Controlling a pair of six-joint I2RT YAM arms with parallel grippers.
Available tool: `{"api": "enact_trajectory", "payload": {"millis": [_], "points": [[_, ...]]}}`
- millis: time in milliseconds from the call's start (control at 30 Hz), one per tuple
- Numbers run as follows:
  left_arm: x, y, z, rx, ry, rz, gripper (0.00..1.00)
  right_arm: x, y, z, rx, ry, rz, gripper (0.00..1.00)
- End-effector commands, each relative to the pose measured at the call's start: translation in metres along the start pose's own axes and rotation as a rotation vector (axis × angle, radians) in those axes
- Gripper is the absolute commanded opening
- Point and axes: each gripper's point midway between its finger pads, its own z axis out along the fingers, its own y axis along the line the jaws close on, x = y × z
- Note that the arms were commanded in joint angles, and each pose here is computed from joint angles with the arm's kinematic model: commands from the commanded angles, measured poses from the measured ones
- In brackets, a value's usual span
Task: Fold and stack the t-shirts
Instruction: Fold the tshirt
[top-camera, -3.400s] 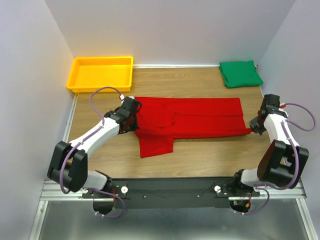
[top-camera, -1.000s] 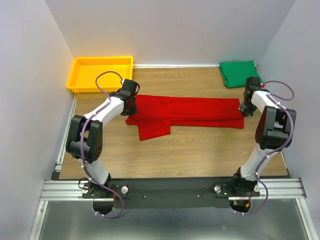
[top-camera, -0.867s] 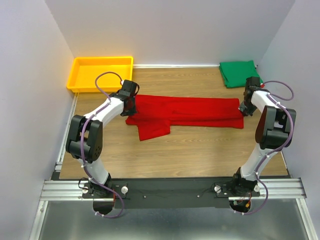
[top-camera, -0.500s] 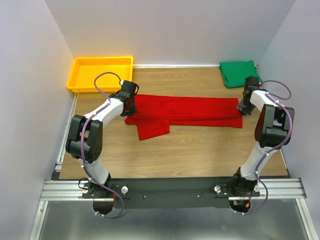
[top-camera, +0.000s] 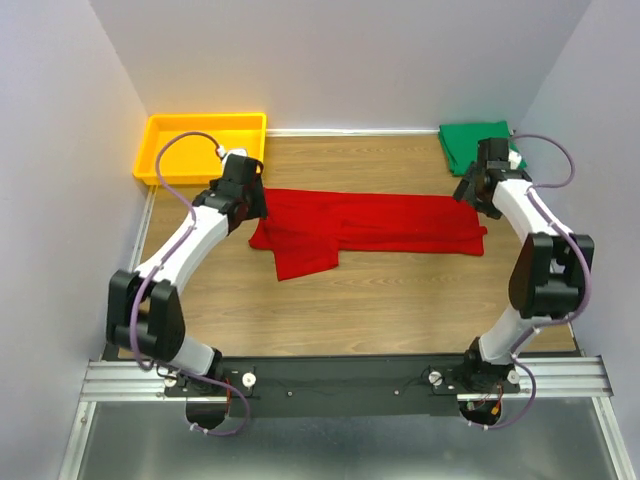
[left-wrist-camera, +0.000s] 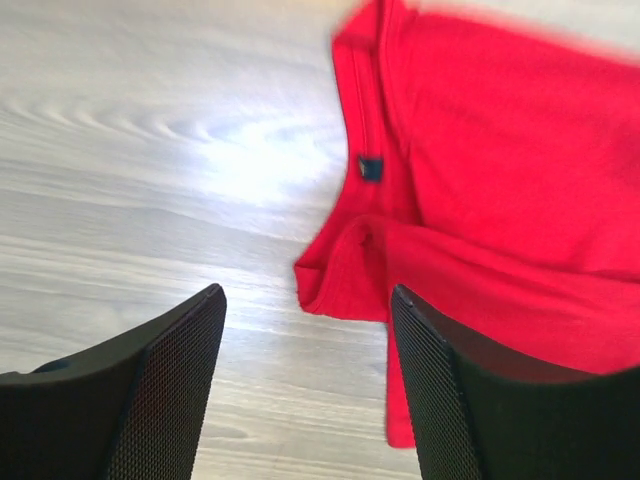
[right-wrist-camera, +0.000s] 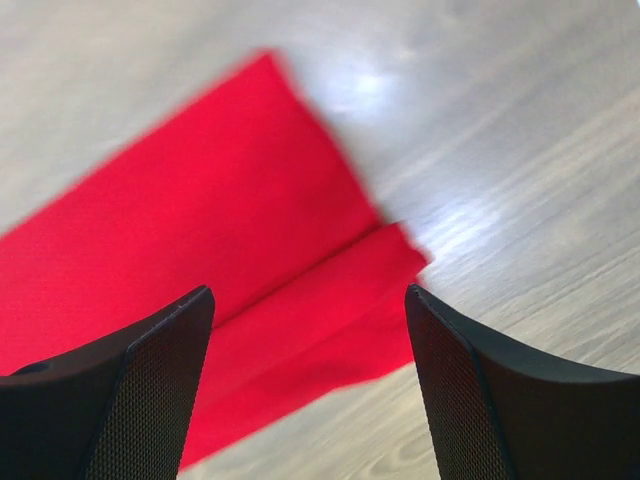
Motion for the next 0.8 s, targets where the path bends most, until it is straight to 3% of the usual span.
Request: {"api": "enact_trajectory", "payload": {"millis": [0, 167, 200, 267, 433, 567, 667, 767], "points": [[-0.022, 0.026, -0.030, -0.077, -0.126, -0.047, 0.75, -0.005, 0.034, -0.049, -0.117, -0.092, -0.091, 0.84], [-0.026, 0.042, -0.055, -0.082, -0.247, -0.075, 0.75, 0.047, 0.107, -0.102, -0.401, -0.068, -0.229, 0.80], [-0.024, 0.054, -0.076, -0.067, -0.342, -0.099, 0.75, 0.112, 0.170, -0.148, -0.588, -0.069, -0.389, 0.77], [-0.024, 0.057, -0.080, -0.073, -0.363, -0.106, 0.75, 0.125, 0.186, -0.157, -0.624, -0.085, -0.420, 0.76], [-0.024, 0.077, -0.103, -0.093, -0.491, -0.162, 0.74, 0.221, 0.252, -0.200, -0.774, -0.077, -0.660, 0.68], [-0.020, 0.086, -0.110, -0.095, -0.557, -0.240, 0.74, 0.276, 0.289, -0.207, -0.802, -0.077, -0.799, 0.58], [-0.017, 0.087, -0.113, -0.077, -0.591, -0.255, 0.73, 0.321, 0.308, -0.198, -0.797, -0.049, -0.892, 0.57], [-0.021, 0.091, -0.117, -0.091, -0.618, -0.255, 0.73, 0.336, 0.326, -0.203, -0.831, -0.045, -0.917, 0.57]]}}
